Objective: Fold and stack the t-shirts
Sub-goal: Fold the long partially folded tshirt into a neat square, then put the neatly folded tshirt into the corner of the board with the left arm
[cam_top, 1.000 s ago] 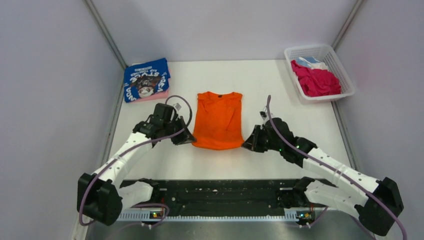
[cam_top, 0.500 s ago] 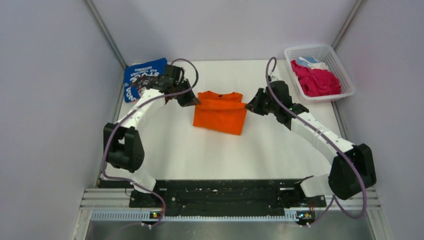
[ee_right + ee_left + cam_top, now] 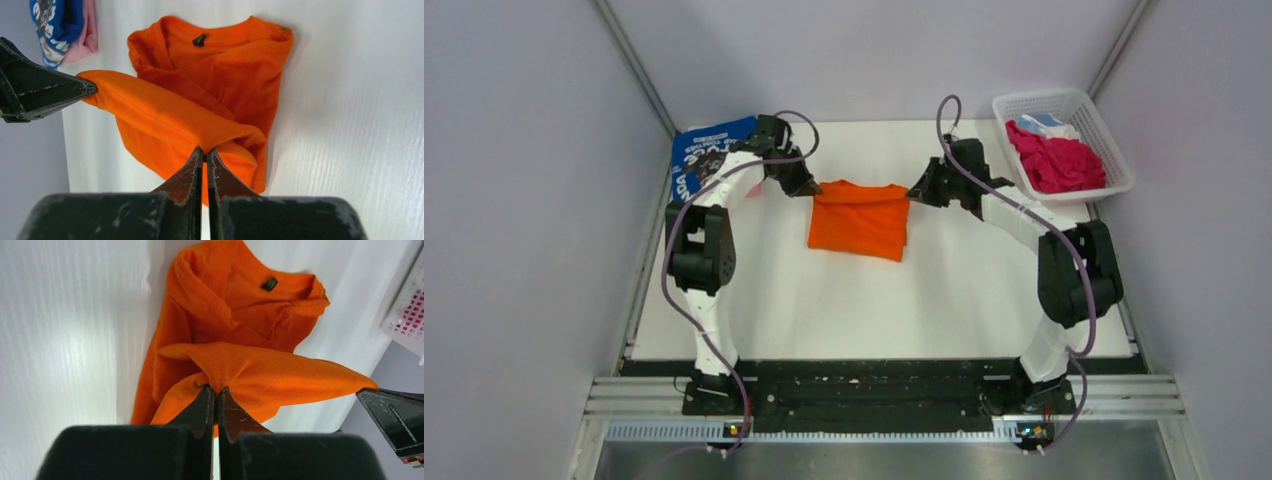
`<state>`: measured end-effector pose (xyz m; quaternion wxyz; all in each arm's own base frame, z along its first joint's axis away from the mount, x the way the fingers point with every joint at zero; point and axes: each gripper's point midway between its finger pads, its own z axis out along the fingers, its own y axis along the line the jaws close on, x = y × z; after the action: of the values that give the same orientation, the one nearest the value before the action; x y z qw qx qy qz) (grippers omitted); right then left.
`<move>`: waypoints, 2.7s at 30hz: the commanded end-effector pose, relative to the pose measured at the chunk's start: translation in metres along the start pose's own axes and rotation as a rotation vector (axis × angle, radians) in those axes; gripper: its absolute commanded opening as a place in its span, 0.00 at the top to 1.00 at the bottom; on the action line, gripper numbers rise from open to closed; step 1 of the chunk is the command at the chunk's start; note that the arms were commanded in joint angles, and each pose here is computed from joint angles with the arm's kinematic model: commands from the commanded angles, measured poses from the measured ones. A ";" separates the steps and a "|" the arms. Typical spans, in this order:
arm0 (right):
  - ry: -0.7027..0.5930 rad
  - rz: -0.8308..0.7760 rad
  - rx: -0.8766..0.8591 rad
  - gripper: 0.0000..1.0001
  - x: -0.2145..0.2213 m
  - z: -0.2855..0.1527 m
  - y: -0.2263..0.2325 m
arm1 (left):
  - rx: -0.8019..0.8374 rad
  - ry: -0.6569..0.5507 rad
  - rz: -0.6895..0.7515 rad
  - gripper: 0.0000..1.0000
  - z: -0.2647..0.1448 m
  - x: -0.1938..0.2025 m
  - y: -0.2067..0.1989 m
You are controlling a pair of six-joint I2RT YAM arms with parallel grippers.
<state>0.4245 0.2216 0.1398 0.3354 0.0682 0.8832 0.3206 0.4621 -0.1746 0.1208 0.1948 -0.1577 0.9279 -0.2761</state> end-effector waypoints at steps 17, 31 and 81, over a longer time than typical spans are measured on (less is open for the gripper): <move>-0.127 -0.093 -0.100 0.01 -0.056 0.023 0.000 | 0.170 -0.125 0.082 0.01 -0.007 -0.057 -0.047; -0.046 -0.135 -0.219 0.01 -0.020 0.053 0.034 | 0.124 -0.141 0.152 0.01 0.056 -0.066 -0.055; -0.362 -0.076 0.181 0.01 0.065 -0.139 -0.033 | -0.204 0.057 -0.019 0.33 0.028 0.193 0.057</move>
<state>0.3006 0.1621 0.1624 0.4853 0.0943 0.8390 0.2274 0.2777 -0.2169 0.0337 0.1383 -0.1479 0.9558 -0.2133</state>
